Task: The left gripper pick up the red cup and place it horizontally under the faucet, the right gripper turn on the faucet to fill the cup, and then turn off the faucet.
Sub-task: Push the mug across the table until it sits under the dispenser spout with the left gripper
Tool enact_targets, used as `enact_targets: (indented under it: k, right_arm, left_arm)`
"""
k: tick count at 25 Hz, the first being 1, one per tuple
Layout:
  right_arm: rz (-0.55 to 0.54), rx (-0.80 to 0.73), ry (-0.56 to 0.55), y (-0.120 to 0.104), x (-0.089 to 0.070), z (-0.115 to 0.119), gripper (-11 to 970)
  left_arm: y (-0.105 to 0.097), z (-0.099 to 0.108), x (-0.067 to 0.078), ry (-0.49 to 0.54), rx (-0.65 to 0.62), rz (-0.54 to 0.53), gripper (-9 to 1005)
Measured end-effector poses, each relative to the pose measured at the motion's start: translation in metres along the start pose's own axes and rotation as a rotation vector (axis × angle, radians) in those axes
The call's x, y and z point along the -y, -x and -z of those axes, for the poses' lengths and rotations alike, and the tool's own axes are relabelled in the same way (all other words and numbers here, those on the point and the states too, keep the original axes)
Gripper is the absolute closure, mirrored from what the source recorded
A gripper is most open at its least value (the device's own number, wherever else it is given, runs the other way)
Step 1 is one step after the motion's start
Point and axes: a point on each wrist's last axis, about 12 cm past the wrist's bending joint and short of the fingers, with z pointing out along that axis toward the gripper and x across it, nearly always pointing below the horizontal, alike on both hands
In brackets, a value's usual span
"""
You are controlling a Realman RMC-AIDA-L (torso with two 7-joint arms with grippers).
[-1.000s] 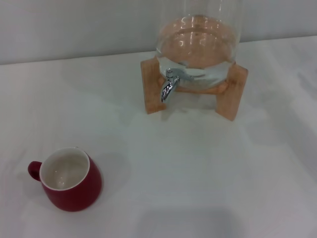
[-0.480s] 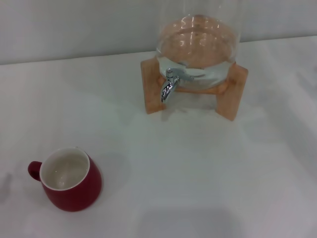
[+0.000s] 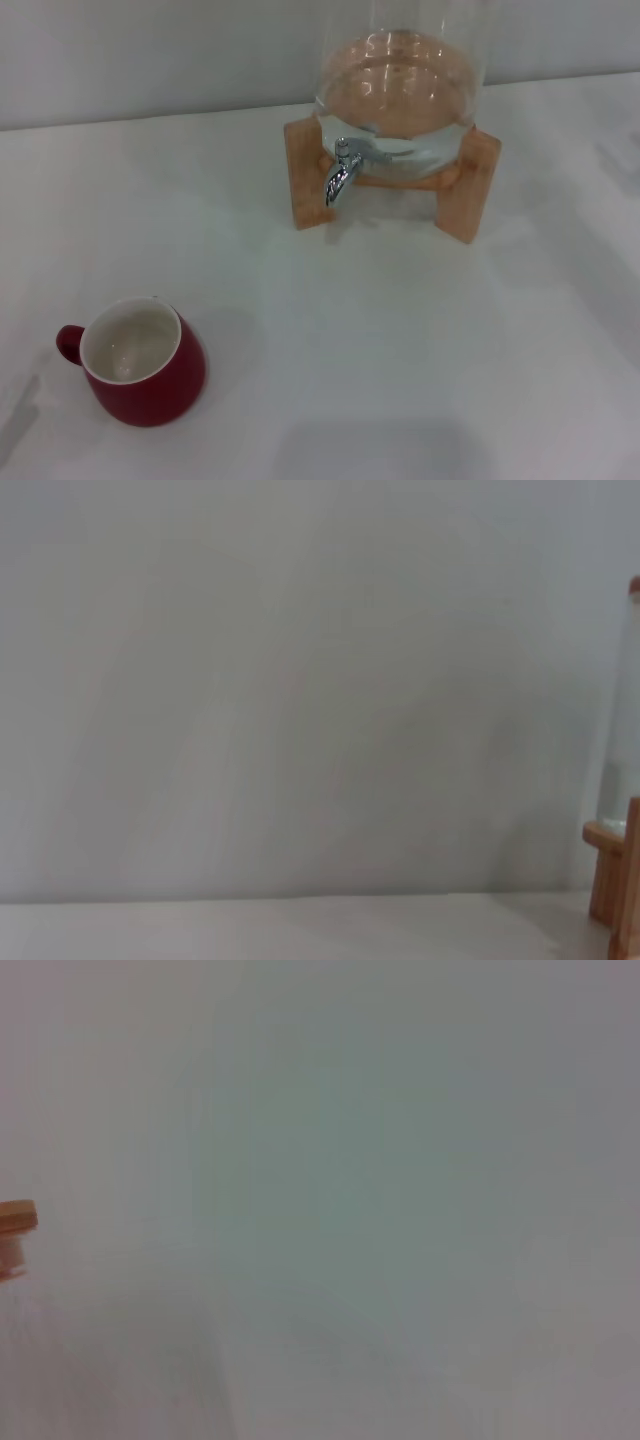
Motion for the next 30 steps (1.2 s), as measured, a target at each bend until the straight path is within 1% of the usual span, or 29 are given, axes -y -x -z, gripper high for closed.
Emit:
enact_targets:
  k: [5, 10, 21, 30]
  right_arm:
    - [-0.001, 0.000, 0.000, 0.000, 0.000, 0.002, 328]
    - [-0.002, 0.000, 0.000, 0.000, 0.001, 0.002, 328]
    - [0.003, 0.001, 0.000, -0.001, 0.001, 0.002, 328]
    - [0.001, 0.005, -0.009, 0.000, 0.003, 0.004, 328]
  left_arm:
    - [-0.002, 0.002, 0.002, 0.012, 0.003, -0.041, 228]
    - [-0.009, -0.003, 0.006, 0.020, -0.008, -0.094, 231]
    - [-0.016, -0.013, 0.007, 0.031, -0.049, -0.077, 238]
    - [-0.020, -0.030, 0.008, 0.017, -0.093, -0.073, 244]
